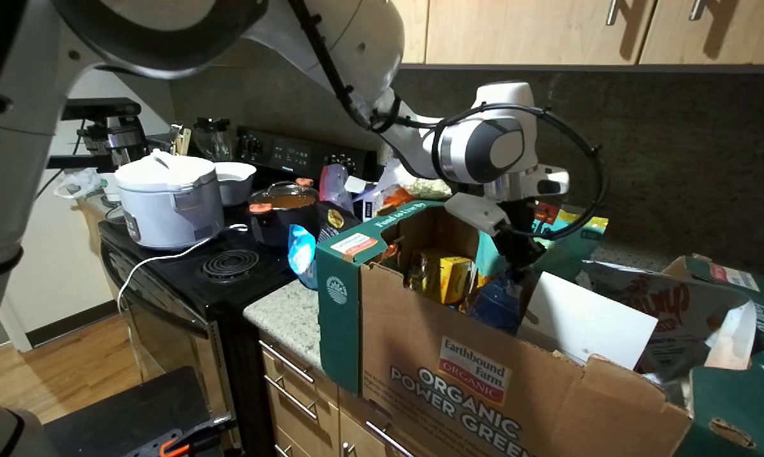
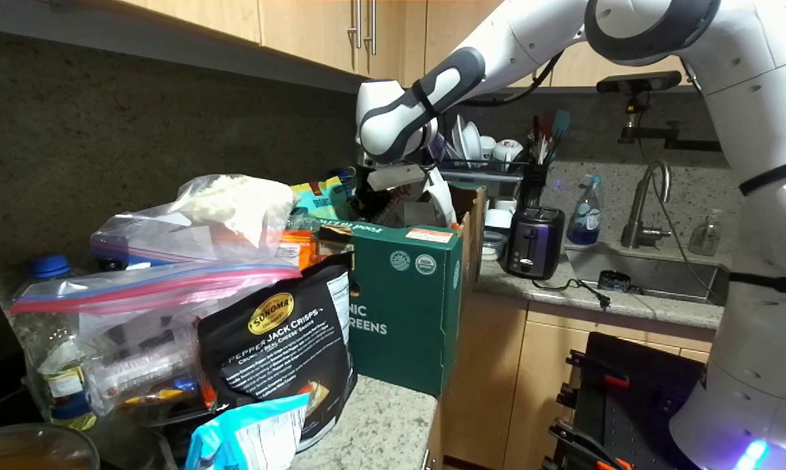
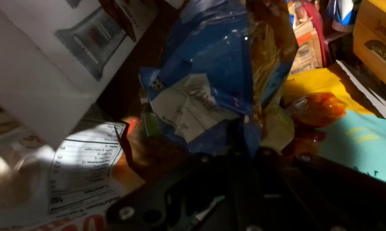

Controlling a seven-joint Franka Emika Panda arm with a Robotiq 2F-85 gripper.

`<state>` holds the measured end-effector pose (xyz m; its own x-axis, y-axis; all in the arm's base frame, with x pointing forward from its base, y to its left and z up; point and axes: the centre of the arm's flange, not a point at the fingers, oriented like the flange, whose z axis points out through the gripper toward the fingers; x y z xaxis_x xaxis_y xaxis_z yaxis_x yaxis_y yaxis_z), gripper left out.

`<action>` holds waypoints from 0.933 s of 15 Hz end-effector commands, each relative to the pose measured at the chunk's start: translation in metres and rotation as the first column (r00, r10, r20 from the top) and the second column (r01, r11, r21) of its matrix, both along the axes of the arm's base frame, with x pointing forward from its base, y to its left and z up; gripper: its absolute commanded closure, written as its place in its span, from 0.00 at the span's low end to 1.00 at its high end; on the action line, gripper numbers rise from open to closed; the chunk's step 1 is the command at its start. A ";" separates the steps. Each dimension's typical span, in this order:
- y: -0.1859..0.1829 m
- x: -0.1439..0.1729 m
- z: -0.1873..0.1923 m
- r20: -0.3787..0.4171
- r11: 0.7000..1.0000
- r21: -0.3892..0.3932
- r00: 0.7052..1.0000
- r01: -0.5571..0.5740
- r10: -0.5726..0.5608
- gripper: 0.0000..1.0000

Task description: Take the blue wrapper out of the box and put it on the countertop

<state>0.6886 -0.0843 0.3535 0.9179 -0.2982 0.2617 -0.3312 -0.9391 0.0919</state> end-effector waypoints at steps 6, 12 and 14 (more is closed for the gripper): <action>0.022 -0.018 0.102 0.024 0.993 -0.104 0.998 -0.055 0.058 0.99; 0.045 -0.029 0.165 0.074 0.976 -0.172 0.987 -0.130 0.145 0.99; 0.055 -0.037 0.184 0.081 0.967 -0.183 0.977 -0.178 0.195 0.99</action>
